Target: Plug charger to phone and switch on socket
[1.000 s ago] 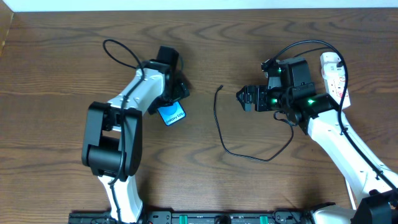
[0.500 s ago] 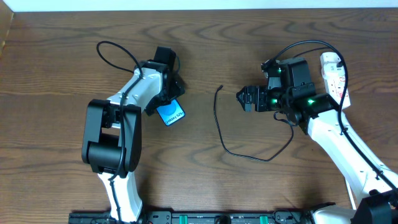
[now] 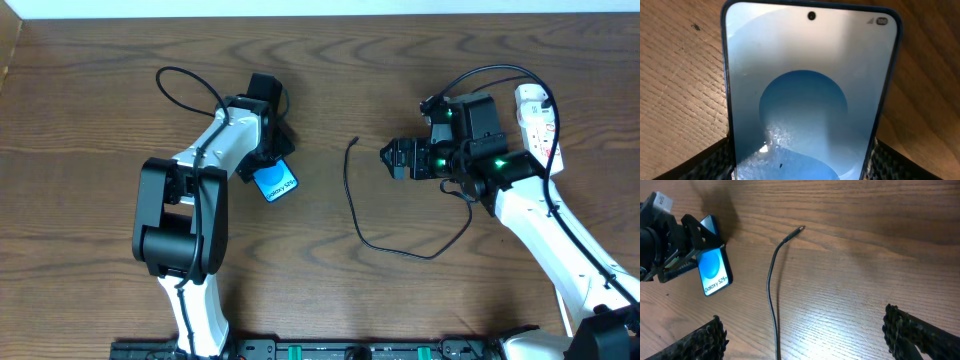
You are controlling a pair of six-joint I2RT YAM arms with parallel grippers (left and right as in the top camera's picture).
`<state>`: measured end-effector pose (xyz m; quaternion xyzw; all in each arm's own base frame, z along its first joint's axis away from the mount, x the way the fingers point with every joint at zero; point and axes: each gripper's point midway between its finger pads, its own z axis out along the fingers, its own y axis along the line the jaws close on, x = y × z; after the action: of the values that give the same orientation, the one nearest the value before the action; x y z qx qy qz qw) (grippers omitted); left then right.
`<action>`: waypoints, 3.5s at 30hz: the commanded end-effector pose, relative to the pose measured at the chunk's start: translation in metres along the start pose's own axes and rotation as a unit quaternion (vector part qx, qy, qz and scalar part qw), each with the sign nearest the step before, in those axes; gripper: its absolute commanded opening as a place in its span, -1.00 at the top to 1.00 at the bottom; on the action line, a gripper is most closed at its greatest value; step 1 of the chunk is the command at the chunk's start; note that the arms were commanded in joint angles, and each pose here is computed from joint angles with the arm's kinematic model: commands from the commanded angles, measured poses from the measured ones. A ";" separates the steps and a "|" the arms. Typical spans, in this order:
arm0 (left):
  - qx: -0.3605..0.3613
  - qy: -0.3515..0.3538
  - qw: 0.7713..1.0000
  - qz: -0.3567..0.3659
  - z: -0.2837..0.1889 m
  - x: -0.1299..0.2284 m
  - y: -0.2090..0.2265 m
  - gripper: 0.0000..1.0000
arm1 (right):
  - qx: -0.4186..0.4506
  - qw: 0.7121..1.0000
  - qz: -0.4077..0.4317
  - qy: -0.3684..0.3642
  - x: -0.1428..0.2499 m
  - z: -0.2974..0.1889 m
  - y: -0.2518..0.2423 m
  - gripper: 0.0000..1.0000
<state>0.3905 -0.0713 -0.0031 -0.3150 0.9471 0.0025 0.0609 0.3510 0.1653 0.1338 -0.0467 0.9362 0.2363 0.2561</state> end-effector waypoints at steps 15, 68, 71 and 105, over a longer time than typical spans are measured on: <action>0.029 0.063 0.997 -0.016 0.012 0.013 -0.004 -0.41 | 0.009 1.000 -0.005 -0.010 -0.007 -0.002 -0.004 -0.98; 0.008 0.085 0.991 0.102 0.015 0.025 0.038 -0.97 | 0.012 1.000 -0.005 -0.010 -0.007 -0.002 -0.005 -0.98; 0.001 0.086 0.991 0.107 0.015 0.025 0.042 -0.97 | 0.012 1.000 -0.004 -0.010 -0.007 -0.002 -0.005 -0.98; -0.055 0.083 0.994 -0.055 0.037 0.029 0.086 -0.59 | 0.012 1.000 -0.004 -0.010 -0.007 -0.002 -0.005 -0.99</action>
<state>0.3517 -0.0260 -0.0061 -0.3635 0.9313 -0.0089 0.0223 0.3526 0.1626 0.1332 -0.0437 0.9374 0.2280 0.2595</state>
